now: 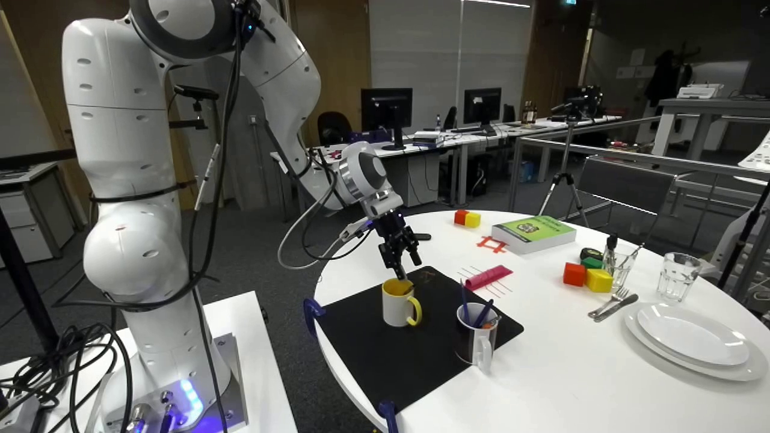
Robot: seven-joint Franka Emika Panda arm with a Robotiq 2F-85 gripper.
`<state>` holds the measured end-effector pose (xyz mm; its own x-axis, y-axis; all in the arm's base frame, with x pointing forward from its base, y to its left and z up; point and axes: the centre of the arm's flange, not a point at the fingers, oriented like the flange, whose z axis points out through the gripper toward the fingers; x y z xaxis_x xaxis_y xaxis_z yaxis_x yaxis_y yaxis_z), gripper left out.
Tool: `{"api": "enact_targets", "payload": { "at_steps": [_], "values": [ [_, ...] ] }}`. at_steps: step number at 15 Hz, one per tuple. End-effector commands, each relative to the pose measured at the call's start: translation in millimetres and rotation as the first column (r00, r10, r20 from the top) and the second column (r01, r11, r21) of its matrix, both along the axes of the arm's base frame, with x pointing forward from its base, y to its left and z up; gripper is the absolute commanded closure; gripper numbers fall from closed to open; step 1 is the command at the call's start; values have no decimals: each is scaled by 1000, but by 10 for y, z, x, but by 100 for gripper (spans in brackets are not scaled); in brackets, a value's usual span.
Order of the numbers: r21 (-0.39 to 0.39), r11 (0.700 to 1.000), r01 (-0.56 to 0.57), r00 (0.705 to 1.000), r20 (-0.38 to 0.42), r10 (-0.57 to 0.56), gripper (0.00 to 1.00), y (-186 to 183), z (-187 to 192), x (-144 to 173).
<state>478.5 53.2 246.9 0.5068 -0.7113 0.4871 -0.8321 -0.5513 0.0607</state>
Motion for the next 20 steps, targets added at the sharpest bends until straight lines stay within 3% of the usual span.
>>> {"api": "enact_targets", "payload": {
  "at_steps": [1, 7, 13, 20],
  "values": [
    [-32, 997, -69, 998, 11, 70, 0, -12, -103, 4],
    [-72, 992, -108, 992, 61, 112, 0, -42, -198, -31],
    [-37, 999, 2, 993, 118, 2, 0, -22, -310, -66],
    [-18, 998, 53, 991, 127, -51, 0, -49, -376, -60]
  ]
}}
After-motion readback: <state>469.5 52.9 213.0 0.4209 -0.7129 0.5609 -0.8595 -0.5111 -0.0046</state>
